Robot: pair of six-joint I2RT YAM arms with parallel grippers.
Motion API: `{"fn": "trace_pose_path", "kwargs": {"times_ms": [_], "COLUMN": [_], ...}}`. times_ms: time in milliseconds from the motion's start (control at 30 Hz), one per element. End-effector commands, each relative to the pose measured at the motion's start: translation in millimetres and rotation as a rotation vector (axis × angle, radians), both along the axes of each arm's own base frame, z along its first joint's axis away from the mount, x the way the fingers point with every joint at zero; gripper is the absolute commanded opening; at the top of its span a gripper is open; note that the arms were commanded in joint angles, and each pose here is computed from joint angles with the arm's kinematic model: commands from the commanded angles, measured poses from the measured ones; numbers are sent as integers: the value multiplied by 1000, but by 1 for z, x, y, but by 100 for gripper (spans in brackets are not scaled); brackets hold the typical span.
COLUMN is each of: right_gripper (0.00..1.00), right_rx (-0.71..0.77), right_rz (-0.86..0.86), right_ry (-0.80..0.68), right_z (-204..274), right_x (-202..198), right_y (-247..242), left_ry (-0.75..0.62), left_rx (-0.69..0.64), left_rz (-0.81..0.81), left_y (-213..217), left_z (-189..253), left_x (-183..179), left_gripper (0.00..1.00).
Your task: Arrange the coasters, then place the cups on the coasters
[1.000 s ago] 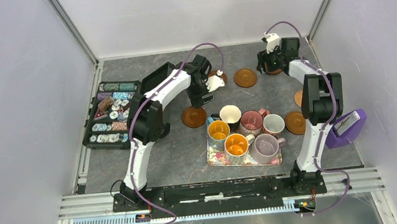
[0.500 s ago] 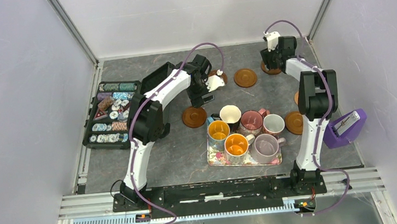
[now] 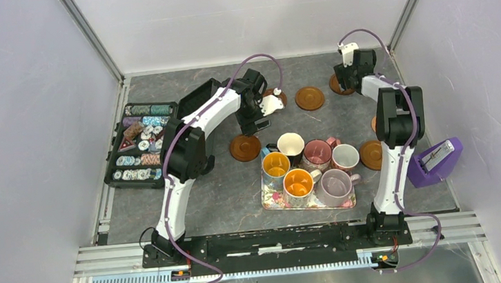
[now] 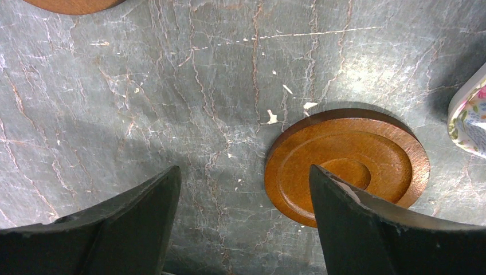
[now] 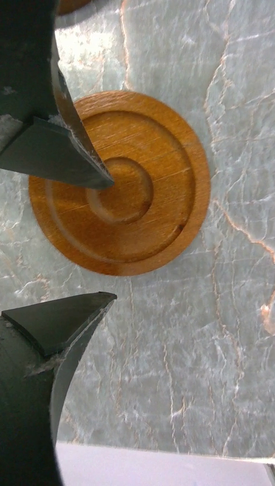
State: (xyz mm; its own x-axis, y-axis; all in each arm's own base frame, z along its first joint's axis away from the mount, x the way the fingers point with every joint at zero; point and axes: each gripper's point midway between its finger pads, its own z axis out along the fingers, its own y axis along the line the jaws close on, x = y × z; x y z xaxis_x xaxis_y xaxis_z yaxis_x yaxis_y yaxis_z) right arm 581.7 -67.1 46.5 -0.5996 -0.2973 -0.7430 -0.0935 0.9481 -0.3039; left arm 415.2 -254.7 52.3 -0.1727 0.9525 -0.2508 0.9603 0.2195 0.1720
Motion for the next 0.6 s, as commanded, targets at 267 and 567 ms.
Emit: {"fn": "trace_pose_path", "kwargs": {"times_ms": [267,567], "right_gripper": [70,66], "right_rx": [81,152], "right_rz": [-24,-17], "right_ry": [155,319], "right_z": [-28,-56], "right_x": [-10,-52], "right_y": [-7,-6], "left_ry": [-72,-82], "left_rx": [-42,-32], "left_rz": [30,31], "left_y": [-3,-1], "left_z": [26,28], "left_x": [12,14], "left_gripper": [89,89]}}
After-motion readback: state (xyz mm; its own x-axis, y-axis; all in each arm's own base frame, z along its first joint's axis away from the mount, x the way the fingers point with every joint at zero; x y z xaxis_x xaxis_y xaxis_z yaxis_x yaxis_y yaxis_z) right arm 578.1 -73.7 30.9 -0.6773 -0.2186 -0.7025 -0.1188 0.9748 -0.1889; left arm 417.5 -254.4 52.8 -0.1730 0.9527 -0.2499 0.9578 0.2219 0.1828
